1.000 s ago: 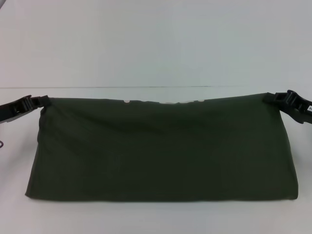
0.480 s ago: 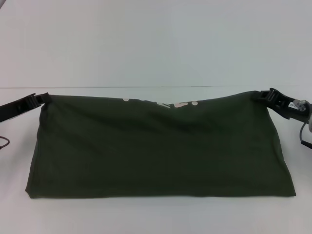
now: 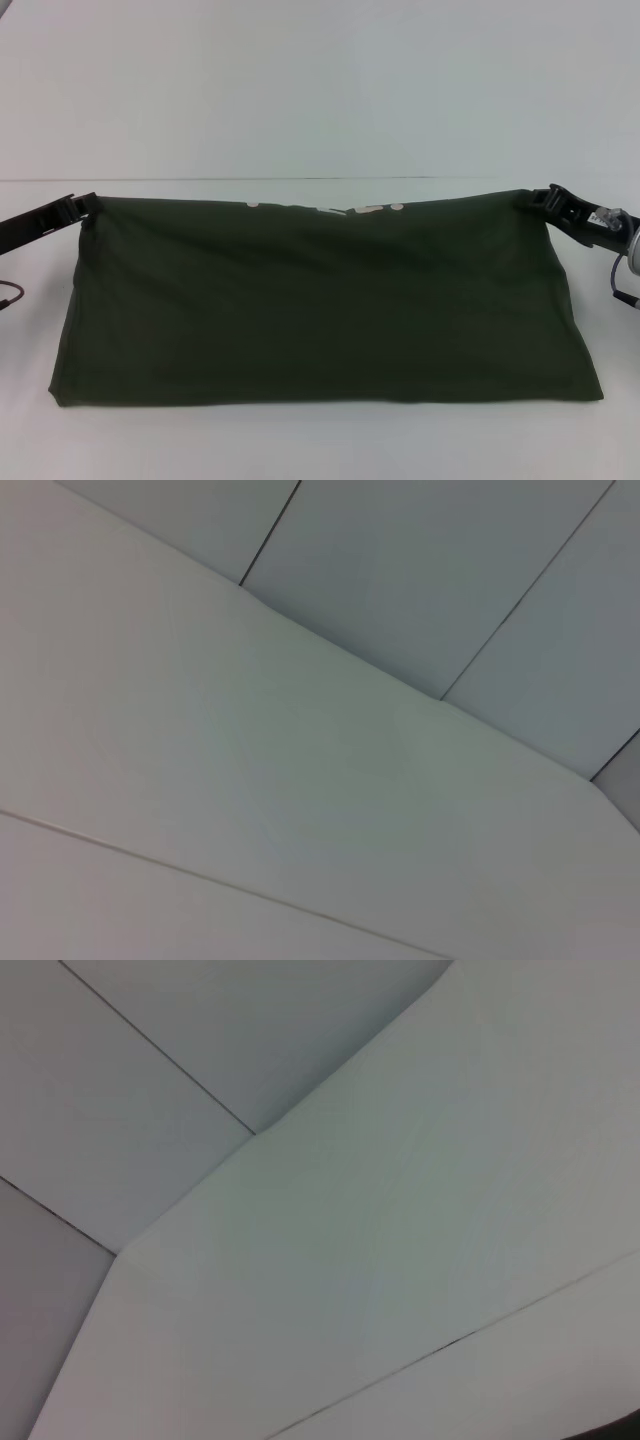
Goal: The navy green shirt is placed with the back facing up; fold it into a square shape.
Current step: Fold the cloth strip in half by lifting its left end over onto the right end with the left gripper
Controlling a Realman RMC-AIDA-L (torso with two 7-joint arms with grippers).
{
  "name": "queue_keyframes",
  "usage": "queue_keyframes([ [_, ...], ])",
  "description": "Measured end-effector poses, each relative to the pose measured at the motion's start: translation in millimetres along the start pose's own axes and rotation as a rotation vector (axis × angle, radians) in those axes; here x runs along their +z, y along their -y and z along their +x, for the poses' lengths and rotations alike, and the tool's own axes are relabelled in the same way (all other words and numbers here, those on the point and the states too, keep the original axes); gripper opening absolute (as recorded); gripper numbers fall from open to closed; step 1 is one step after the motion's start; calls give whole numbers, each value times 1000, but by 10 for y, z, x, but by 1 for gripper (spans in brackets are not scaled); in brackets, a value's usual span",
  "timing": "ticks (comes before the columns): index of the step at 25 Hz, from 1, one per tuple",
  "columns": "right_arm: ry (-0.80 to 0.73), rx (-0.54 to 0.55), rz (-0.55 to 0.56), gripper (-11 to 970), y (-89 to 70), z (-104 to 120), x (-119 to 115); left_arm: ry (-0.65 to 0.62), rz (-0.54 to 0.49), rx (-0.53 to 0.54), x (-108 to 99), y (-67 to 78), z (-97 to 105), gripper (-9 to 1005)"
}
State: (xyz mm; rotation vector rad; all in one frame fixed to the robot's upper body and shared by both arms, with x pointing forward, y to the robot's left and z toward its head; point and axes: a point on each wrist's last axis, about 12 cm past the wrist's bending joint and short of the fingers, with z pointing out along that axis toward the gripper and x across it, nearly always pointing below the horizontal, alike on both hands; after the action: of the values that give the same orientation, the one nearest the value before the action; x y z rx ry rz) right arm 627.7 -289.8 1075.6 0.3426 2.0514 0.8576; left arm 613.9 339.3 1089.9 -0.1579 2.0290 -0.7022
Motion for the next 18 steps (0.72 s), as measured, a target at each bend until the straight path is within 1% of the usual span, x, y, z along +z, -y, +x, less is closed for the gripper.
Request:
queue_keyframes([
  [8,2,-11,2,111,-14,-9,18,26,-7,-10,38,18,20,1],
  [14,12,-3,0,137,-12,15,34,78,1,12,56,53,72,60],
  [18,26,-20,-21,154,-26,34,37,128,-27,8,51,30,87,99],
])
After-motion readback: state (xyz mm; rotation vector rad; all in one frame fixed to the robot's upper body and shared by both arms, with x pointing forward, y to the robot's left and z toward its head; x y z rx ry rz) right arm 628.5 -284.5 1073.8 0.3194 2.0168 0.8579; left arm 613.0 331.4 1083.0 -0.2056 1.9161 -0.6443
